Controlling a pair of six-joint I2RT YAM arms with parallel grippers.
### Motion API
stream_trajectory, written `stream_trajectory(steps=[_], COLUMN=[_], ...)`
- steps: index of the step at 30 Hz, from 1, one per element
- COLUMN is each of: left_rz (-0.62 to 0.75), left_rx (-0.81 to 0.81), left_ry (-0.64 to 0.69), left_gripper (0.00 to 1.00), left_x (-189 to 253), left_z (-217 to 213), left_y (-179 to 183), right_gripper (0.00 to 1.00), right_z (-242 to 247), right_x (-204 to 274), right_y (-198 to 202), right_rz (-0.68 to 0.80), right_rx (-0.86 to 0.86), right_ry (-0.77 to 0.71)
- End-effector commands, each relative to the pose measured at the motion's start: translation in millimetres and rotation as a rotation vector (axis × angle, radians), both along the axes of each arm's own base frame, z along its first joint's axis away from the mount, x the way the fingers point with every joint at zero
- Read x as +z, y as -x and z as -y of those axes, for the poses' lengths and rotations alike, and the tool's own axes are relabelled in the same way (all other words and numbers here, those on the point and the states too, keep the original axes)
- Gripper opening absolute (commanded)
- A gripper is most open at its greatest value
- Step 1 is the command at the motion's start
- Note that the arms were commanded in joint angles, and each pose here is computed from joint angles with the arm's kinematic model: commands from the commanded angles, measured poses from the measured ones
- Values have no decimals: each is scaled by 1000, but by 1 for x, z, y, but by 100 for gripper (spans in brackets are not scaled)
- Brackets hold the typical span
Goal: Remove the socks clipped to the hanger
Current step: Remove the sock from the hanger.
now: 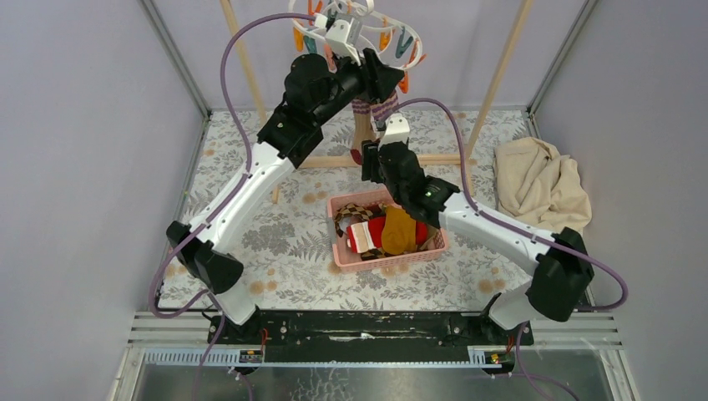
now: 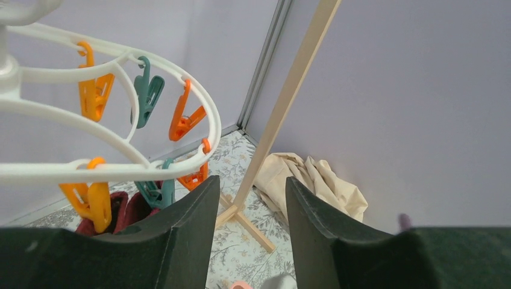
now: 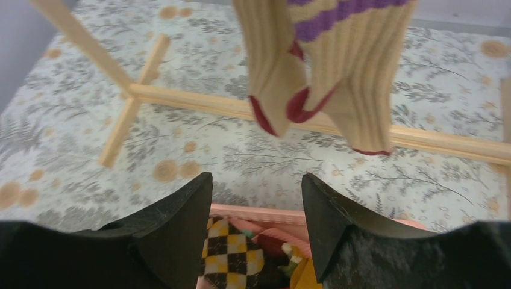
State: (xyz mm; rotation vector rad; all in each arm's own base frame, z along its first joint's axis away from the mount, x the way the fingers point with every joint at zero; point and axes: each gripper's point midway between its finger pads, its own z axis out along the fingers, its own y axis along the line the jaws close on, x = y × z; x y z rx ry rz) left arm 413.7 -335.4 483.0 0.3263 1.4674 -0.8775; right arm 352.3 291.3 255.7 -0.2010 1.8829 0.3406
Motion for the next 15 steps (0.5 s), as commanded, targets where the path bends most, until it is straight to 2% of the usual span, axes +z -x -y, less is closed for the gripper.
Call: stream_trajectory(steps=[1, 9, 15], left_rz=[54, -6, -77], left_rx=[35, 177, 307], left_ry=[16, 30, 5], left_gripper=[53, 62, 71], left_x=[25, 20, -13], left_z=[-21, -87, -141], left_y=[21, 73, 108], right_gripper=[64, 65, 67], right_z=[12, -11, -22], right_x=[26, 21, 20], right_y=[-27, -52, -66], right_rz=[117, 134, 147], right_rx=[-180, -198, -214], right_ry=[-25, -15, -15])
